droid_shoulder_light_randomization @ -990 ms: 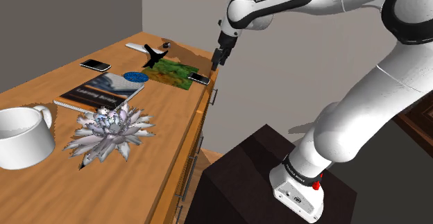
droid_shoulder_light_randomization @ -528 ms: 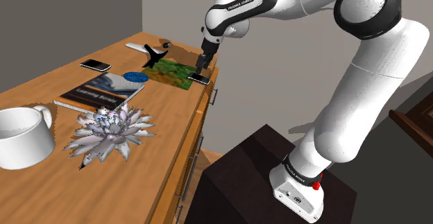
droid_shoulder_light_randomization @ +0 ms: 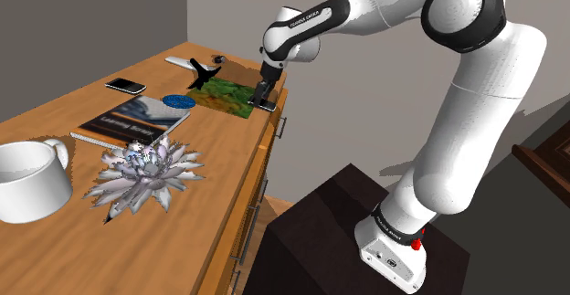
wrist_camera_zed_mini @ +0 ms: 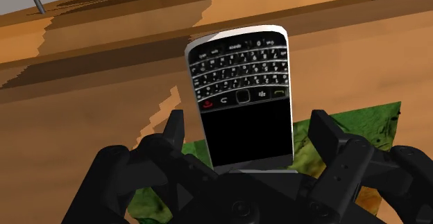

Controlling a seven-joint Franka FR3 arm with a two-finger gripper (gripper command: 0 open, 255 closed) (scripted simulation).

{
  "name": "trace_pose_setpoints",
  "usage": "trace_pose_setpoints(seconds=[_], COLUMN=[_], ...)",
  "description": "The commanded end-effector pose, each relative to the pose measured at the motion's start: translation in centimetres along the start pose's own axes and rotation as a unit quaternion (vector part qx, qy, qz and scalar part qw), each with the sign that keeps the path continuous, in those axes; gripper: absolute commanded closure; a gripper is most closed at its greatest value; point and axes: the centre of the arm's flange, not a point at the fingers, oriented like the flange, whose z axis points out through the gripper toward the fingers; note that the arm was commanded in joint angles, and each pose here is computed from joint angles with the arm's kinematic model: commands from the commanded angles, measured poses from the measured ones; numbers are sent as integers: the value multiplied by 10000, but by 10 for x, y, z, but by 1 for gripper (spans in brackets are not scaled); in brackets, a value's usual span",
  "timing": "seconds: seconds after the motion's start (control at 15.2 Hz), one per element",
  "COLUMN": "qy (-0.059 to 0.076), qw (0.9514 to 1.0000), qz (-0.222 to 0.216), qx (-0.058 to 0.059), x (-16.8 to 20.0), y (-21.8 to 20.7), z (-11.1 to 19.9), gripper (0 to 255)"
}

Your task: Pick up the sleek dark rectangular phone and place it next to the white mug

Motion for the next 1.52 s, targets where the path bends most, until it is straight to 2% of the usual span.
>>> trace_pose_setpoints(seconds=[0.0, 0.4, 0.46, 1.06, 1.45], qy=[2, 2, 2, 2, 2], qw=[10000, 10000, 10000, 10000, 10000], qz=[0, 0, 0, 0, 0], qx=[-1, -1, -1, -1, -1], x=[1, 1, 1, 1, 4], y=[0, 0, 0, 0, -2], z=[4, 4, 4, 4, -28], gripper=[0, 0, 255, 255, 255])
